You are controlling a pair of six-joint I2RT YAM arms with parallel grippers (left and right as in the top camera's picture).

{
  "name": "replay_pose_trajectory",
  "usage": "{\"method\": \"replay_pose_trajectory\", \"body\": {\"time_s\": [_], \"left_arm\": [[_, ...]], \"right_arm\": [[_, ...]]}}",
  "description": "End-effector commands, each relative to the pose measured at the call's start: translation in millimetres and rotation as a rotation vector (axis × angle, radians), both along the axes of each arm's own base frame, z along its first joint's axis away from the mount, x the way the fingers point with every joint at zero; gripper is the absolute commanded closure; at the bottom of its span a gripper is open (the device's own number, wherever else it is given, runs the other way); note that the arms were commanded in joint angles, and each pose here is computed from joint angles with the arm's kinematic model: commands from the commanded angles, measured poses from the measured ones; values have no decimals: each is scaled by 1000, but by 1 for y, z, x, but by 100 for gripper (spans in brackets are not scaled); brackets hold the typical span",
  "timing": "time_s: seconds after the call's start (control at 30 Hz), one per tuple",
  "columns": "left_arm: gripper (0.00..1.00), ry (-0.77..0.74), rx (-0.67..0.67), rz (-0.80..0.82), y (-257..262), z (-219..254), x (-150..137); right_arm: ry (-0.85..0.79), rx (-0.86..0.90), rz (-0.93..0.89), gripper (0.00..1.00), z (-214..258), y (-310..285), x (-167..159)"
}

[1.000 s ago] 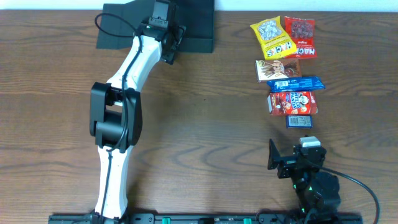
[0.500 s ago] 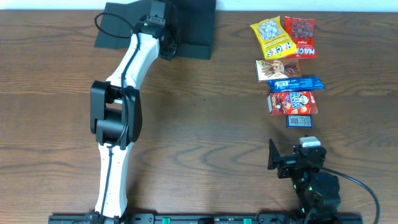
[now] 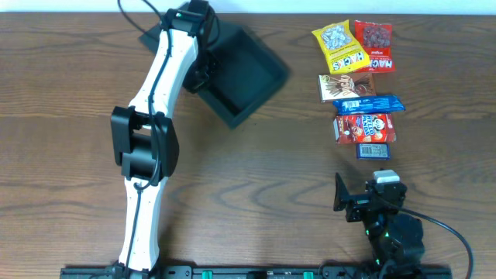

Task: Pack container
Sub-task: 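Drag the black box toward the table center with the left gripper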

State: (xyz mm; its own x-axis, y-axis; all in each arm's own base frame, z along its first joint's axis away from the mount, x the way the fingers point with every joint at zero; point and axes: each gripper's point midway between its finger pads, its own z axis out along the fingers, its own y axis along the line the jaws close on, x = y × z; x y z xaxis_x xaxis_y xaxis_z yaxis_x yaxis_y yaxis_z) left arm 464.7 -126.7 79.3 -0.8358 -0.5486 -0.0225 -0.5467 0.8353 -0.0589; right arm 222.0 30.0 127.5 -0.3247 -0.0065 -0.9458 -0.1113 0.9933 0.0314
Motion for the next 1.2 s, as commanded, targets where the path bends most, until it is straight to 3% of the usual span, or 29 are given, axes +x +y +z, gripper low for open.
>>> {"method": "replay_pose_trajectory", "body": {"time_s": [0.0, 0.1, 0.27, 0.47, 0.7, 0.97, 1.0, 1.03, 1.07, 1.17], "left_arm": [[94, -37, 81, -365, -14, 11, -1], [94, -28, 160, -557, -24, 11, -9], [94, -19, 265, -692, -32, 12, -14], [94, 10, 275, -686, -26, 7, -19], [94, 40, 246, -503, -26, 5, -29], [94, 98, 246, -500, -19, -15, -39], [81, 115, 244, -499, -17, -20, -42], [42, 127, 238, -496, -16, -22, -44], [30, 129, 228, -493, -16, -22, -45], [25, 97, 200, -479, -18, -15, -37]], "right_arm": [[4, -14, 8, 1, -3, 1, 0], [4, -14, 8, 1, -3, 1, 0], [4, -14, 8, 1, -3, 1, 0], [4, -14, 8, 1, -3, 1, 0], [4, -14, 8, 1, -3, 1, 0], [4, -14, 8, 1, -3, 1, 0], [4, -14, 8, 1, -3, 1, 0], [4, -14, 8, 1, -3, 1, 0], [4, -14, 8, 1, -3, 1, 0], [4, -14, 8, 1, -3, 1, 0]]}}
